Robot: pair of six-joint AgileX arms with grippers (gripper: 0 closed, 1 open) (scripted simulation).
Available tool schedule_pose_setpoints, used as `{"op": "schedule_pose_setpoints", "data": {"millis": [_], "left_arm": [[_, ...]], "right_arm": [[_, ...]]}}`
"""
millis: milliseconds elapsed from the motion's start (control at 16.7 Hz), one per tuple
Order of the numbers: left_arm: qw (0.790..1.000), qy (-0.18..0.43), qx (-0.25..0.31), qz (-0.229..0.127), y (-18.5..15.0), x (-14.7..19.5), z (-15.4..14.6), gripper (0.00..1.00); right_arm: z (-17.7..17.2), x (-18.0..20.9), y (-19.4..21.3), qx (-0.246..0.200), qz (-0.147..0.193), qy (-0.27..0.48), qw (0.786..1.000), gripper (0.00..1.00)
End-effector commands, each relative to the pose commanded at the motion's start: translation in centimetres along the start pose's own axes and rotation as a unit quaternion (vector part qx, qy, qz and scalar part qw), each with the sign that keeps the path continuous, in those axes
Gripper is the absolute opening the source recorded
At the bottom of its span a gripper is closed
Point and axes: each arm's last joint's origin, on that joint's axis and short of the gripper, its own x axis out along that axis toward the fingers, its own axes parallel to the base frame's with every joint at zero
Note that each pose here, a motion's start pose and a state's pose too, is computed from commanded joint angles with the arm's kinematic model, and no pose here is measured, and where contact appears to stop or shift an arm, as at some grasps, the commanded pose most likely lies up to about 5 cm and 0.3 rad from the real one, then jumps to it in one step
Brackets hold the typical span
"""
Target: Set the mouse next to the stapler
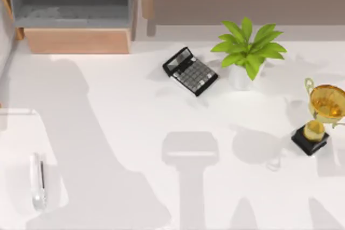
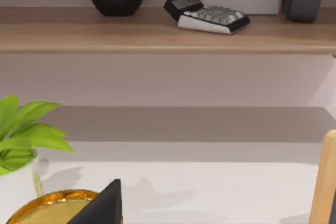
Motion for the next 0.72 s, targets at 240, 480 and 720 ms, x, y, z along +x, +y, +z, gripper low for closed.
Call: {"op": "schedule_pose_setpoints", "data": {"millis": [240, 480, 720], "left_arm": [[1.0, 0.0, 0.0, 0.0, -0.1, 0.8, 0.1, 1.0], [1.0, 0.0, 0.0, 0.0, -0.2, 1.1, 0.0, 1.0], [1.0, -0.004, 0.0, 0.002, -0.2, 1.5, 0.1, 1.0]], "right_arm": [[0.0, 0.0, 0.0, 0.0, 0.0, 0.0, 1.0, 1.0], [0.0, 0.0, 0.0, 0.0, 0.0, 0.0, 1.0, 1.0], [0.0, 0.0, 0.0, 0.0, 0.0, 0.0, 1.0, 1.0]]}}
